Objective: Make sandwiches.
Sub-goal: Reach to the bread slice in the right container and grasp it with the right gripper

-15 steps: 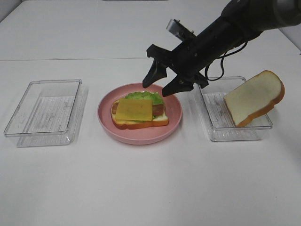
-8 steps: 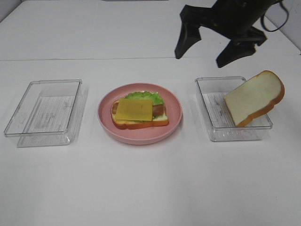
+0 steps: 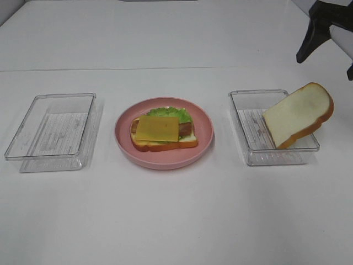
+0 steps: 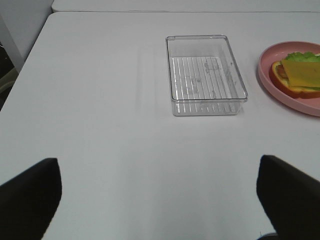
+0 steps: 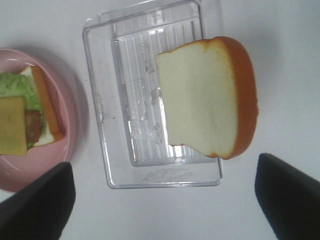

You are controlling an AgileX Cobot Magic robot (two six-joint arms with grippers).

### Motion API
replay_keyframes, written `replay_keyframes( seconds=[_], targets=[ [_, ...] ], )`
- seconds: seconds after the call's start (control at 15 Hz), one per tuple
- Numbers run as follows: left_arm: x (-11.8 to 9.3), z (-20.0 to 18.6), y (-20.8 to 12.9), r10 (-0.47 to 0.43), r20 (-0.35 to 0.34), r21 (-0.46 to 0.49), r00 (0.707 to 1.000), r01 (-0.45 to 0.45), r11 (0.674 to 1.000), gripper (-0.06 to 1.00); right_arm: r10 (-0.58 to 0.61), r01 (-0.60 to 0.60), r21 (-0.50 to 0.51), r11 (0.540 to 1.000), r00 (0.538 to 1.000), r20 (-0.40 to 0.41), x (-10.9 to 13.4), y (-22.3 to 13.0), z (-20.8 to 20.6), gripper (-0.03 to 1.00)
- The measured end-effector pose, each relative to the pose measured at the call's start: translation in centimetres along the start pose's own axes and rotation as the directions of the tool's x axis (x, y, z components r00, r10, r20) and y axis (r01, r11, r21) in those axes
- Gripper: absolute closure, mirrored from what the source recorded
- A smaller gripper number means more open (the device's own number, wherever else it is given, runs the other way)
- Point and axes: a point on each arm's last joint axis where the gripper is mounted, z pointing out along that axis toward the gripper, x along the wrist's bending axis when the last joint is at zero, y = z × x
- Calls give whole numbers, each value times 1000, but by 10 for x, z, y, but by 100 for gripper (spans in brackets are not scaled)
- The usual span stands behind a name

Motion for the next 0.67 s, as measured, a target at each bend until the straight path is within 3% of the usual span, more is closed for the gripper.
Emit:
replay_keyframes(
  seconds=[0.33, 0.67],
  targets=[
    [0, 0, 0, 0, 0, 0, 1000, 0, 1000, -4, 16, -17, 80, 997, 1000, 12, -16, 10, 41, 3],
    [0, 0, 0, 0, 0, 0, 1000, 0, 1000, -4, 3, -6, 38, 999, 998, 67, -26, 20, 61, 3]
  ],
)
